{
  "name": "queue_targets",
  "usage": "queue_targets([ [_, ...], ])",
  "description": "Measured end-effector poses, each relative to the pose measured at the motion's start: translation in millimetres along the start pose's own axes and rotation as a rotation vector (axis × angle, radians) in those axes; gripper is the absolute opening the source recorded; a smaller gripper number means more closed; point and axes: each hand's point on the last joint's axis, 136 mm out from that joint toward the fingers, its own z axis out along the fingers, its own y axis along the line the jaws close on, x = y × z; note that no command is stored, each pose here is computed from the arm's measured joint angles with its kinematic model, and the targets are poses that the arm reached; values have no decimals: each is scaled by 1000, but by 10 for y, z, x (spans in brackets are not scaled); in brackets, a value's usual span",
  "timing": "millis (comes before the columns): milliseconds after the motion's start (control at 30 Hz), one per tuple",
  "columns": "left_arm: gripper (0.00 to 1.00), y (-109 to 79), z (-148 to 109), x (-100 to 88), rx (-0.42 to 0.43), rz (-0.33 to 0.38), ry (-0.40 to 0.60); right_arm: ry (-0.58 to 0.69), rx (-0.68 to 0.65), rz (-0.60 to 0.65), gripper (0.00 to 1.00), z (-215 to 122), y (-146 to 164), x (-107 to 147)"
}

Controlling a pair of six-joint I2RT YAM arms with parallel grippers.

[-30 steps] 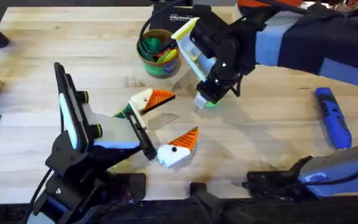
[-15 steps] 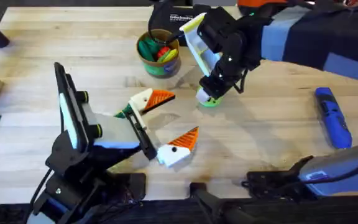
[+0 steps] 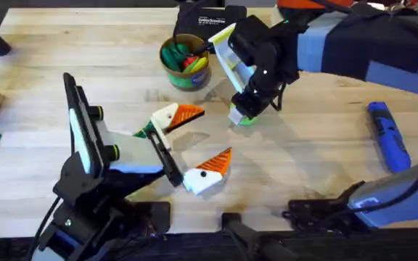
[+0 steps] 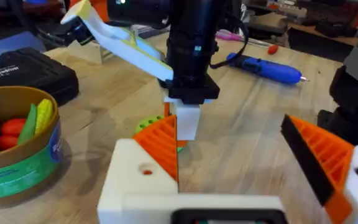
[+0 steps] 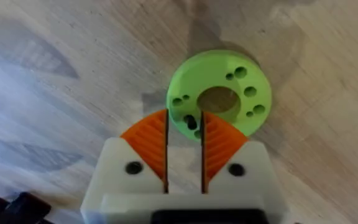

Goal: Pick up the gripper from the table and insert it into the empty holder that is missing its gripper. Then pick up a screw, insert it into the mounting hole, and use the screwdriver to tighten it. Finally, clean up the table by picking up the vegetable and placing it into the bucket.

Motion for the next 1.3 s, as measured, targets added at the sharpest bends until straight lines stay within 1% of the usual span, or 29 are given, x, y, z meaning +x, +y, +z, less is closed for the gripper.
queue_targets([
  [133, 987, 0, 0, 0, 0, 0, 0, 4, -2, 0, 225, 2, 3, 9],
  [233, 986, 0, 0, 0, 0, 0, 0, 1, 2, 1, 172, 13, -7, 8],
  [267, 986, 0, 0, 0, 0, 0, 0, -1, 5, 2, 128, 16, -17, 6],
  [300, 986, 0, 0, 0, 0, 0, 0, -1, 7, 4, 46, 19, -27, 6],
  [333, 985, 0, 0, 1, 0, 0, 0, -3, 7, 9, 16, 23, -33, 5],
  [600, 986, 0, 0, 0, 0, 0, 0, -3, 7, 11, 9, 21, -37, 7],
  [800, 986, 0, 0, 0, 0, 0, 0, 51, 25, 14, 8, -48, -57, 127],
  [900, 986, 0, 0, 0, 0, 0, 0, 29, 57, 7, 8, -267, -95, 91],
  [1100, 986, 0, 0, 0, 0, 0, 0, -152, 100, -24, 8, -1003, -104, -202],
  [1200, 986, 0, 0, 1, 0, 0, 0, -229, 93, -49, 8, -1345, -39, -316],
  [1300, 986, 0, 0, 0, 0, 0, 0, -298, 57, -87, 8, -1625, 117, -442],
])
